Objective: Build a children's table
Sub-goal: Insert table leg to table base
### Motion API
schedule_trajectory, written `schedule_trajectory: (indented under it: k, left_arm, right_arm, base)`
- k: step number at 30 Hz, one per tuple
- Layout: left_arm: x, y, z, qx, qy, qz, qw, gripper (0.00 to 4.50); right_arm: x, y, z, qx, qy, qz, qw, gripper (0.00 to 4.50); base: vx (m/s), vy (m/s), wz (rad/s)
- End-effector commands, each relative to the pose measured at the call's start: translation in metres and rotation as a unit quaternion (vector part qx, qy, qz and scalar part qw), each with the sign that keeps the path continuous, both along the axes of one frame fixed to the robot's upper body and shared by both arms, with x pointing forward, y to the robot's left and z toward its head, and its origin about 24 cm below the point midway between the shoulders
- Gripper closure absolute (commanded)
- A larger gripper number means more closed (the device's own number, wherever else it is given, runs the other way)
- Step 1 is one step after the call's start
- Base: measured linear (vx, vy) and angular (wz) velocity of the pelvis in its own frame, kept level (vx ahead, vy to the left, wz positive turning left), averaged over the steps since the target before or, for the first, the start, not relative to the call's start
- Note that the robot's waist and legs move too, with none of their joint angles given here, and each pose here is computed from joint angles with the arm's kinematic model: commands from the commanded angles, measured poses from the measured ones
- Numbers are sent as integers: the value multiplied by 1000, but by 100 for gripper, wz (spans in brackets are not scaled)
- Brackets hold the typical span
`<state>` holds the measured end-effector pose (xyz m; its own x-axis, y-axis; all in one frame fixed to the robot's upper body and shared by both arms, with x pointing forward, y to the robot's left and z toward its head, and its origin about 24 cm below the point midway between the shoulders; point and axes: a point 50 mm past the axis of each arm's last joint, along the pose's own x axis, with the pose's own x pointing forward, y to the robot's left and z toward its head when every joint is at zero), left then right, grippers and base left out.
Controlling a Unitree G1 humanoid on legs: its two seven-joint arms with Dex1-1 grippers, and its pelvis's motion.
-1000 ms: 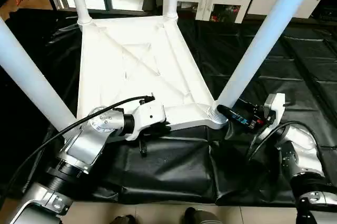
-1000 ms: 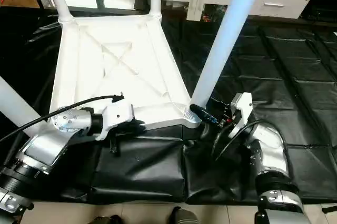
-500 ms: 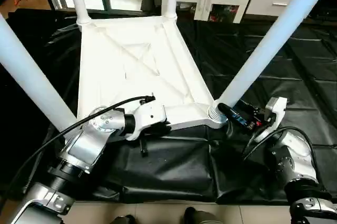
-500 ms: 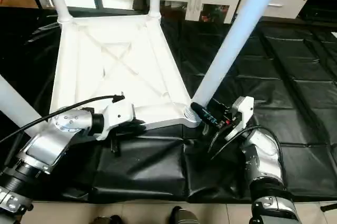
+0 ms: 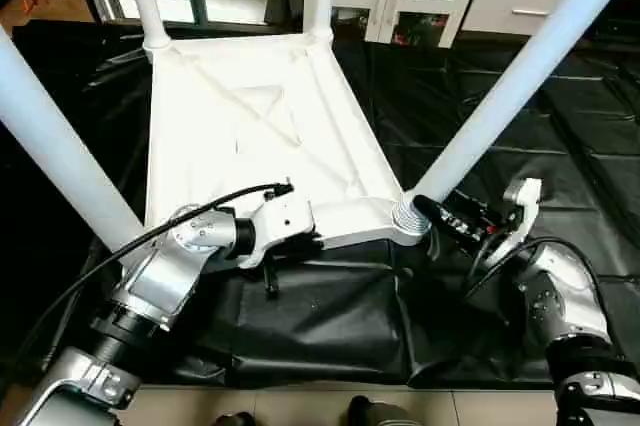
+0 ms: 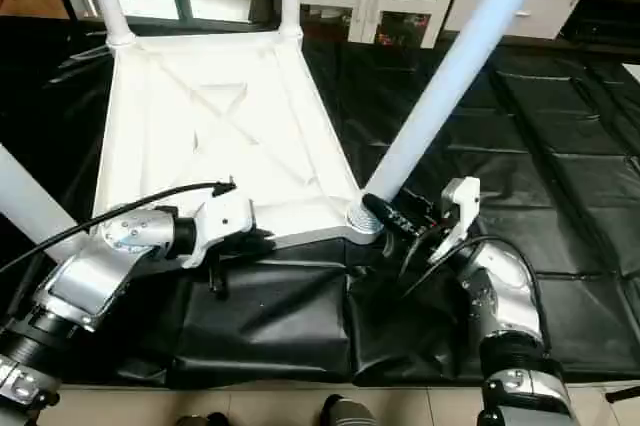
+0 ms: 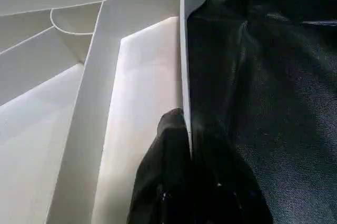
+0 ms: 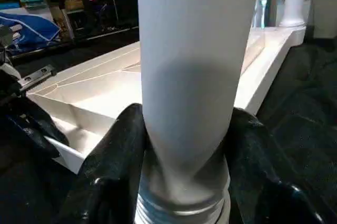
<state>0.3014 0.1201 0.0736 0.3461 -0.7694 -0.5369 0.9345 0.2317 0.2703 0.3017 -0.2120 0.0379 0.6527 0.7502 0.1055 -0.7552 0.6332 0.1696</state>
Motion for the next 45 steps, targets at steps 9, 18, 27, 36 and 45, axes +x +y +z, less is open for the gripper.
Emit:
schedule_trajectory:
  k: [9,18,27,36,45]
  left_arm:
    - [-9,1,-21,19,43,-3,999,450]
    - [-8,0,-22,22,44,-5,999,450]
    - [-9,0,-23,24,45,-6,999,450]
    - [-10,0,-23,23,46,-6,999,450]
    - [-4,-10,-19,7,42,66,997,450]
  right_arm:
    - [-27,-3,-49,-100,145,47,983,265]
    - [-27,-3,-48,-141,135,70,978,265]
    - [-31,-3,-52,-164,142,92,972,265]
    - [-34,0,-55,-160,140,95,973,265]
    - [-11,5,-59,-156,139,-107,972,265]
  base:
    - [0,0,0]
    - [0,0,0]
    - [0,0,0]
    - [0,0,0]
    - [0,0,0]
